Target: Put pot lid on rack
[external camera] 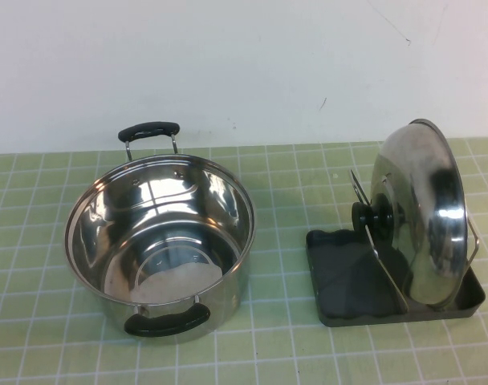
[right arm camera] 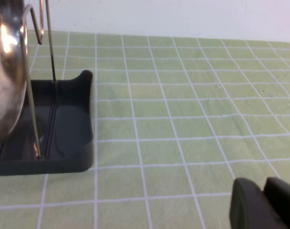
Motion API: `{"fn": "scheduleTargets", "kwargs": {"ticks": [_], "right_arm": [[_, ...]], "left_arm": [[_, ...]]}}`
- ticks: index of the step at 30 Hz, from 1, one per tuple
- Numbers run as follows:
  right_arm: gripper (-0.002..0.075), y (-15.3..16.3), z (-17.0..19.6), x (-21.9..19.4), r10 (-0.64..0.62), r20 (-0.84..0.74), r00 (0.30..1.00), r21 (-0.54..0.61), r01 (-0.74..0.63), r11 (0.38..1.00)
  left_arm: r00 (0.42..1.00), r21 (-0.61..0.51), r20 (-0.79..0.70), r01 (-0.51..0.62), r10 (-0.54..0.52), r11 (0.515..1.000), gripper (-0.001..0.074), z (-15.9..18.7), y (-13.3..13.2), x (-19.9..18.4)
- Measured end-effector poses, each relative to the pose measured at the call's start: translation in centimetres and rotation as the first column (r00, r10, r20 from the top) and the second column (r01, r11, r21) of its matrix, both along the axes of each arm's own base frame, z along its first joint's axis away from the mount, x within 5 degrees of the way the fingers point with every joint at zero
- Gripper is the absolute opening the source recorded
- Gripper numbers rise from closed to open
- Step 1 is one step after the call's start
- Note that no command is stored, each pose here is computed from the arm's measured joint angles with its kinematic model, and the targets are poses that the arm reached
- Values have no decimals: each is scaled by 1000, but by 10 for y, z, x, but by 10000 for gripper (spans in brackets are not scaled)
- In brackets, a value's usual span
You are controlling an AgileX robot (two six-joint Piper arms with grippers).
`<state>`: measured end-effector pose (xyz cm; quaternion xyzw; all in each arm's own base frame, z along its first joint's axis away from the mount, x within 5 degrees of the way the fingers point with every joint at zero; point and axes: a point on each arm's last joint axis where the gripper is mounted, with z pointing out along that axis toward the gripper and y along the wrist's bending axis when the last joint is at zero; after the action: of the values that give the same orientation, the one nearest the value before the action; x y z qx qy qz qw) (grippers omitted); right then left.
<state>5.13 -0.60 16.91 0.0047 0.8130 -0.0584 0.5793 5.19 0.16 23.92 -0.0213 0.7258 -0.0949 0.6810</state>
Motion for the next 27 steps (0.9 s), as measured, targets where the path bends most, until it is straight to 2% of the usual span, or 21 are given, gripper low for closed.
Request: {"fn": "scheduleTargets", "kwargs": {"ticks": [4,7,9,13,17,20,23,27], "right_arm": [[64,0,0,0,0,0,1000,0,0,1000],[64,0,0,0,-1,0,1000,2,1,1000],[64,0,0,0,0,-1,1000,1,0,1000],[64,0,0,0,0,-2,1000,1,0,1000],[64,0,0,0,0,-2,1000,1,0,1000],[64,0,0,0,0,-2,1000,1,0,1000],[64,0,0,0,0,-2,1000,1,0,1000],[64,0,0,0,0,-2,1000,1,0,1000]], "left_arm": [[997,60,-78,19,-14,998,-1,-10,0,-3],[990,218,-108,114,-92,969,-1,-16,-6,-6],[987,282,-109,148,-122,948,-1,-22,-9,-6],[993,239,-100,88,-65,967,-1,-37,-9,-1],[988,136,-150,-20,41,990,-1,-57,-5,2],[981,104,-154,-100,115,990,-1,-59,-2,2],[977,133,-138,-144,162,981,-1,-58,1,2],[974,160,-157,-137,162,978,-1,-60,1,2]]}}
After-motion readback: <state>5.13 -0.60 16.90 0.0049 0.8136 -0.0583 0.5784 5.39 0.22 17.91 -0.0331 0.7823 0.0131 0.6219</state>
